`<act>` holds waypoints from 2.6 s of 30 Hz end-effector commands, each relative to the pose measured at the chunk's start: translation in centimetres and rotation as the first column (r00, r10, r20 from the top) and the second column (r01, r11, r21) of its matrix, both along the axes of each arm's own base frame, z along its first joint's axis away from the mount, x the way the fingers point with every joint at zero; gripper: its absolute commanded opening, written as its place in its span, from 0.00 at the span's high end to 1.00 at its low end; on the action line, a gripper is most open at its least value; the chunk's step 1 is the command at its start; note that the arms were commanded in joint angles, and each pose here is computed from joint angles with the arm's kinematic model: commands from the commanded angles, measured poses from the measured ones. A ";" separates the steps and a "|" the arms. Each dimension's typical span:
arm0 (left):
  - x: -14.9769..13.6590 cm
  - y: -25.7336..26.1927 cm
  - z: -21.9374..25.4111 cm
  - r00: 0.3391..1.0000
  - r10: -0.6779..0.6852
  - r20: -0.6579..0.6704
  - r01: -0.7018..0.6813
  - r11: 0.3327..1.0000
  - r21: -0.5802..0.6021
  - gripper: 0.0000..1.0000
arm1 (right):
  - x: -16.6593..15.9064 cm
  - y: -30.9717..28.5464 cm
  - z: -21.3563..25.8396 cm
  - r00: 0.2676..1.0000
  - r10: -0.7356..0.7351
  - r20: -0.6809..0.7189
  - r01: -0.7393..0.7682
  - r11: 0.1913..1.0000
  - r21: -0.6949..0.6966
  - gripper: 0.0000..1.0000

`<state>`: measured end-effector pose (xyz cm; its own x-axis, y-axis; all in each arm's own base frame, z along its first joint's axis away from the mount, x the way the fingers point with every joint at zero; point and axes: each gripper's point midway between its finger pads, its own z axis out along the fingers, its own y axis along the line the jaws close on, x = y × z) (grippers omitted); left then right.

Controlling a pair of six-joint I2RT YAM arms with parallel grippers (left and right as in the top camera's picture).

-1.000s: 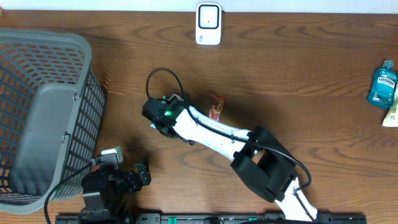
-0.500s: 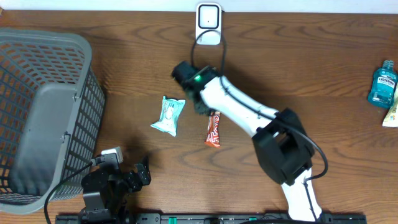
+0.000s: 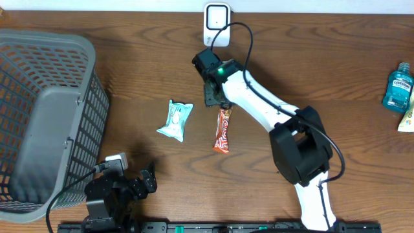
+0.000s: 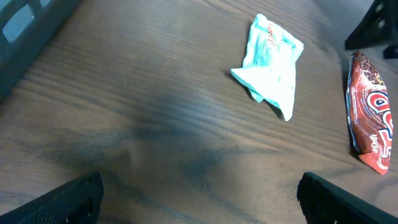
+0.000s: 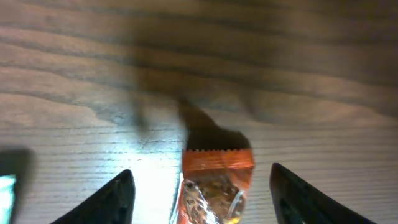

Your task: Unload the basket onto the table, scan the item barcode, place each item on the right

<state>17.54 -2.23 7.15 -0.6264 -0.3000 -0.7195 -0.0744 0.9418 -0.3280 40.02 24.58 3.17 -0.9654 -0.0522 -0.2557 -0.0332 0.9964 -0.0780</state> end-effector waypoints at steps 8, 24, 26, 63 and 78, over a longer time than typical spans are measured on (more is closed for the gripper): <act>-1.1 0.0 -1.5 0.997 0.005 -0.072 -0.005 1.000 -0.008 0.02 | -1.8 -1.7 -4.6 0.994 0.003 -0.108 -0.017 0.991 -0.135 0.87; -1.1 0.0 -1.5 0.997 0.005 -0.072 -0.005 1.000 -0.008 0.02 | -1.7 7.1 2.9 0.673 0.740 0.009 -0.733 0.664 0.146 0.99; -1.1 0.0 -1.5 0.997 0.005 -0.072 -0.005 1.000 -0.008 0.02 | -2.2 7.6 3.0 0.582 0.813 0.018 -0.809 0.576 0.118 0.99; -1.1 0.0 -1.5 0.997 0.005 -0.072 -0.005 1.000 -0.008 0.02 | -13.6 13.6 12.1 0.451 0.839 0.304 -0.549 -0.008 0.836 0.99; -1.1 0.0 -1.5 0.997 0.005 -0.072 -0.005 1.000 -0.008 0.02 | -13.3 14.3 14.2 0.554 0.794 0.250 -0.397 -0.012 0.918 0.99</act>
<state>17.54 -2.23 7.15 -0.6264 -0.3000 -0.7195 -0.0744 0.9418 -0.3280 25.86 38.98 15.85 -0.6997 -0.6272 -0.3420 -0.4356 -0.0049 0.9001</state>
